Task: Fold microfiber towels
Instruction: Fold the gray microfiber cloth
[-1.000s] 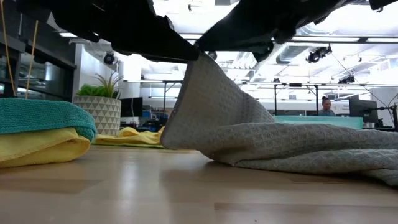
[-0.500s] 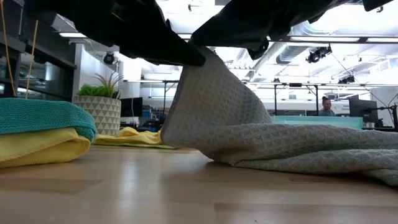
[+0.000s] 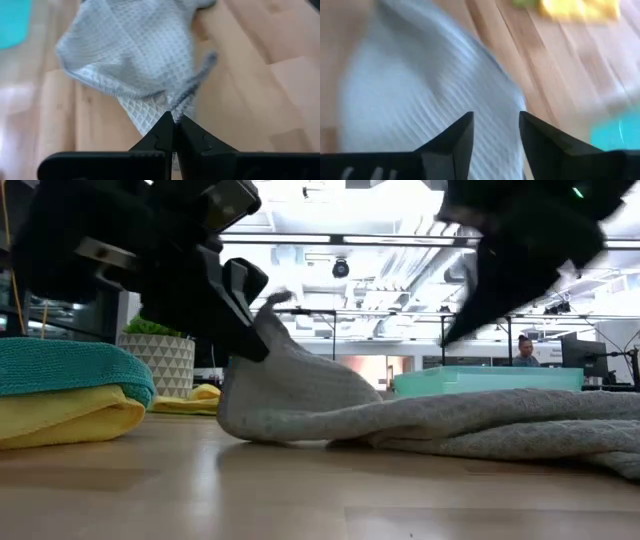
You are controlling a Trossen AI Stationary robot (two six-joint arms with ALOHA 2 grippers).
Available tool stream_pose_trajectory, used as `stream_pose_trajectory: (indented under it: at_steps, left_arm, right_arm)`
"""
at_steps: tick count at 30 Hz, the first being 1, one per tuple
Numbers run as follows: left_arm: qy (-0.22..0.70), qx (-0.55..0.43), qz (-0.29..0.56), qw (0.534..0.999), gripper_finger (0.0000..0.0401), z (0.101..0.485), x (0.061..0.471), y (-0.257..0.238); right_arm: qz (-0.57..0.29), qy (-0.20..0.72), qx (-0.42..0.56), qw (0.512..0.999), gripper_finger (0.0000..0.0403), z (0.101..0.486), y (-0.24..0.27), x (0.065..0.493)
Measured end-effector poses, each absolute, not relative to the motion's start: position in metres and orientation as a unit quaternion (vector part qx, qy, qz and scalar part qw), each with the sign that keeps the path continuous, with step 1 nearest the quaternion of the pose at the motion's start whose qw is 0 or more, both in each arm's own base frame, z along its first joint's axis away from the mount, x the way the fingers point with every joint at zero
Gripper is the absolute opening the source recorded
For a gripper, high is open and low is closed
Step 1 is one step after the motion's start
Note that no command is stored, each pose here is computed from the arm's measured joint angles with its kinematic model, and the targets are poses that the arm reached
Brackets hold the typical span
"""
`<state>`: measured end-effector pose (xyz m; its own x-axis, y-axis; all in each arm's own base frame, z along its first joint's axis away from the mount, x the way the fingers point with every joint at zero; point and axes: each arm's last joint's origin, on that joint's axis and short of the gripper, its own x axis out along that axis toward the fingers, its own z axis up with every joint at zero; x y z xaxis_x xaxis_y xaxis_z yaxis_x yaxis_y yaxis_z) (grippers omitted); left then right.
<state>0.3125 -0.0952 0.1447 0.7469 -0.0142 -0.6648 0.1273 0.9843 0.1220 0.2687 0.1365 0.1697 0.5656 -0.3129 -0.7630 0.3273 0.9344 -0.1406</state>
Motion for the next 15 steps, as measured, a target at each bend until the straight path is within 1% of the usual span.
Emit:
stream_pose_trajectory:
  at_steps: [3, 7, 12, 15]
  left_arm:
    - [0.353, 0.076, -0.041, 0.932, 0.0001, 0.145, 0.313, -0.095]
    - [0.353, 0.076, -0.041, 0.932, 0.0001, 0.145, 0.313, -0.095]
    - [0.353, 0.076, -0.041, 0.932, 0.0, 0.145, 0.313, -0.095]
    - [0.353, 0.076, -0.041, 0.932, 0.0, 0.145, 0.313, -0.095]
  right_arm:
    - [-0.216, 0.459, 0.019, 0.861, 0.0161, 0.156, 0.135, 0.249]
    - [-0.254, 0.47, 0.049, 0.844, 0.0162, 0.136, 0.132, 0.227]
    - [-0.274, 0.464, 0.074, 0.839, 0.0163, 0.116, 0.124, 0.212]
    - [-0.277, 0.456, 0.082, 0.842, 0.0163, 0.112, 0.121, 0.211]
